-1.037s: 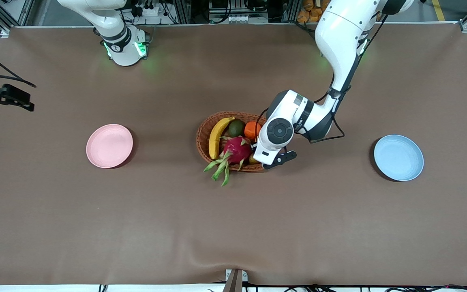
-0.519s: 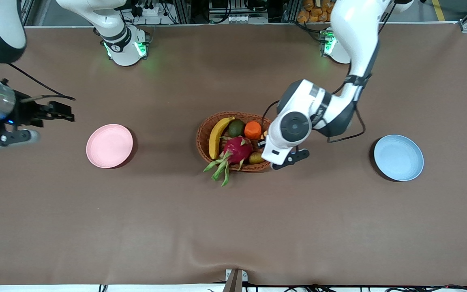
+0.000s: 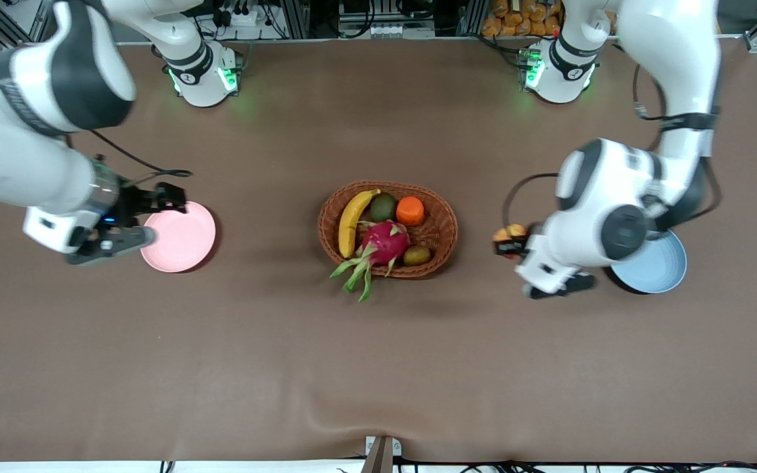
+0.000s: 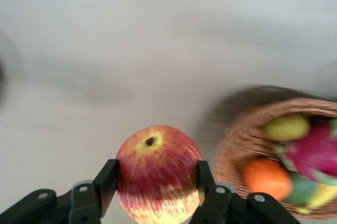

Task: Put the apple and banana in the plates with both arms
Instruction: 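Carry the apple to the blue plate while the right gripper reaches the basket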

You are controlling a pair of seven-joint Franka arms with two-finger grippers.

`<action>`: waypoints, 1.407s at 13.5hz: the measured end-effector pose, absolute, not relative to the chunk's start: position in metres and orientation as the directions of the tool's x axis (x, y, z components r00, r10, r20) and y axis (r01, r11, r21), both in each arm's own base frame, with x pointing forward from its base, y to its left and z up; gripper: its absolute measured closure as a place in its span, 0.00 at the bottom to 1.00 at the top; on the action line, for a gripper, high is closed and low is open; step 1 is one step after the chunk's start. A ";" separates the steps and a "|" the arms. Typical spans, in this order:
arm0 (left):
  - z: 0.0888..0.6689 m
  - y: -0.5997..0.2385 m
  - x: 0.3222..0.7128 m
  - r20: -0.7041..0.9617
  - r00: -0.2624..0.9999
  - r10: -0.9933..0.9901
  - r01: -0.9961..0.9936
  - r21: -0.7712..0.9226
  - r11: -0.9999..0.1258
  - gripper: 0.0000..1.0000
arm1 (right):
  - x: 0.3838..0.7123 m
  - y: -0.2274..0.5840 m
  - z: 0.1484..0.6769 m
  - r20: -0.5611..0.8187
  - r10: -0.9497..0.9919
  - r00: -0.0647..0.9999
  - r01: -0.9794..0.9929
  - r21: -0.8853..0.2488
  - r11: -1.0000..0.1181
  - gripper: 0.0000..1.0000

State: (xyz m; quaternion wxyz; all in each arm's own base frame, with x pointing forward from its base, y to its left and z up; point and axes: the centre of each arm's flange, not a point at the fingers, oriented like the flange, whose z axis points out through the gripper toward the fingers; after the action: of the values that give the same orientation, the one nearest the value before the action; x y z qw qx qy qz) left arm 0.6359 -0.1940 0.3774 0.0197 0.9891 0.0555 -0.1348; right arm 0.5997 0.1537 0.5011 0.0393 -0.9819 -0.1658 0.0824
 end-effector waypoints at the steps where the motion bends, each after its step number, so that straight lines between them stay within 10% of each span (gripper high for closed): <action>1: 0.377 -0.170 0.642 -0.264 0.962 0.071 0.076 0.010 -0.997 0.35 | 0.601 0.168 0.492 -0.150 0.350 0.925 0.338 -0.103 -0.936 0.00; 19: 0.264 0.112 0.642 -0.278 0.930 -0.239 -0.235 0.046 -0.971 0.35 | 0.492 0.473 0.314 -0.149 0.236 0.960 0.249 0.076 -0.965 0.01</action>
State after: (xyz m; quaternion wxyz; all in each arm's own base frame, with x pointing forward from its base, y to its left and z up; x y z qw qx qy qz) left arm 0.6420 0.1120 0.2645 0.0062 0.9824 -0.1207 -0.1421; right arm 0.4922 0.4733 0.3135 -0.0472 -0.9889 -0.1228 0.0697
